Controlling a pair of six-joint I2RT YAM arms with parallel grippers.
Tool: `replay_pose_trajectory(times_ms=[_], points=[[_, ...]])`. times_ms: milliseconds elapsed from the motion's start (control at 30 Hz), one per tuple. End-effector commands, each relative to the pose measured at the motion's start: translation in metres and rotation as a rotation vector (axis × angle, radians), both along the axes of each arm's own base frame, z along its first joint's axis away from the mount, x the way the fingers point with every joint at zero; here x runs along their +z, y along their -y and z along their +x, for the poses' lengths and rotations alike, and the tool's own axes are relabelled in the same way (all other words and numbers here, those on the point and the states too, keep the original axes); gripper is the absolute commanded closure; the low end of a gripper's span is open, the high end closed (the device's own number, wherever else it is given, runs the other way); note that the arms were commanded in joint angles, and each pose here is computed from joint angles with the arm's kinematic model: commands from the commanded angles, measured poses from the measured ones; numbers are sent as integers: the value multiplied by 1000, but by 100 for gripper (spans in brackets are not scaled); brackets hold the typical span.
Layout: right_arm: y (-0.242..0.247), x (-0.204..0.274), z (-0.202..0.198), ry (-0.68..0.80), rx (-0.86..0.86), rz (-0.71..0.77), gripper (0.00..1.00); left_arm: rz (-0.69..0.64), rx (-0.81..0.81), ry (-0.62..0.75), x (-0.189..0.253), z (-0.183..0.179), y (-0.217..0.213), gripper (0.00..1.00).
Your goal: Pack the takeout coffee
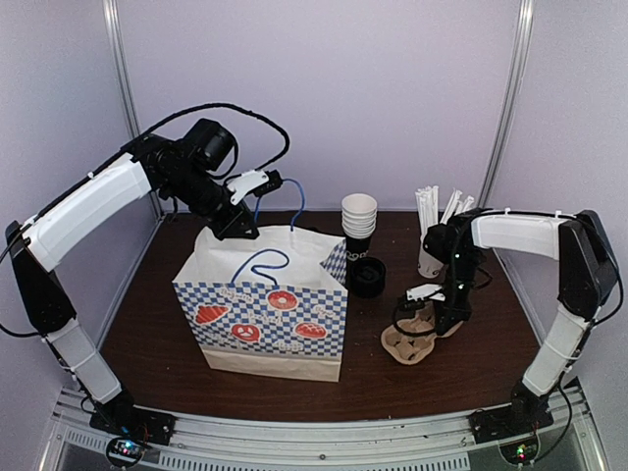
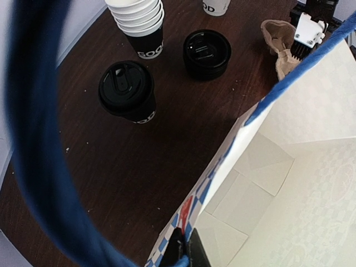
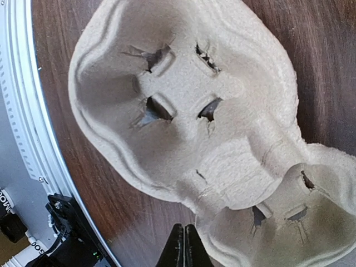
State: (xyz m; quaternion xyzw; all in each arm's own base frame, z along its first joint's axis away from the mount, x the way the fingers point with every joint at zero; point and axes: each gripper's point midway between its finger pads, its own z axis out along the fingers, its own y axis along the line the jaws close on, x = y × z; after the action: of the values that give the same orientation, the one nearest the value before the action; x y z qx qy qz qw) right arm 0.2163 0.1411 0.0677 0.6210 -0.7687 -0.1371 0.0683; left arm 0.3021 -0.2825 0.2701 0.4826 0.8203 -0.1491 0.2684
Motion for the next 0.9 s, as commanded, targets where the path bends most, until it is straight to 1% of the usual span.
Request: replay_pose_trajectory(times_ms=[0, 67, 200, 300, 367, 433, 633, 867], points=[[-5, 22, 1, 34, 0, 40, 94, -36, 12, 15, 6, 0, 1, 100], [-8, 26, 6, 86, 0, 69, 88, -36, 15, 15, 7, -1, 0, 100], [-19, 33, 25, 239, 29, 151, 76, -47, 14, 8, 8, -3, 0, 100], [-27, 33, 33, 285, 68, 177, 71, -58, 15, 2, 10, -4, 2, 100], [-31, 27, 32, 292, 129, 168, 65, -76, 14, -4, 14, -5, 4, 100], [-34, 20, 27, 292, 198, 151, 62, -84, 17, -3, 16, -5, 5, 100], [-33, 0, 25, 323, 338, 68, 61, -81, 26, -9, 14, -8, 1, 100], [-30, -16, 26, 307, 367, 21, 61, -92, 25, -33, 12, -13, 2, 100]])
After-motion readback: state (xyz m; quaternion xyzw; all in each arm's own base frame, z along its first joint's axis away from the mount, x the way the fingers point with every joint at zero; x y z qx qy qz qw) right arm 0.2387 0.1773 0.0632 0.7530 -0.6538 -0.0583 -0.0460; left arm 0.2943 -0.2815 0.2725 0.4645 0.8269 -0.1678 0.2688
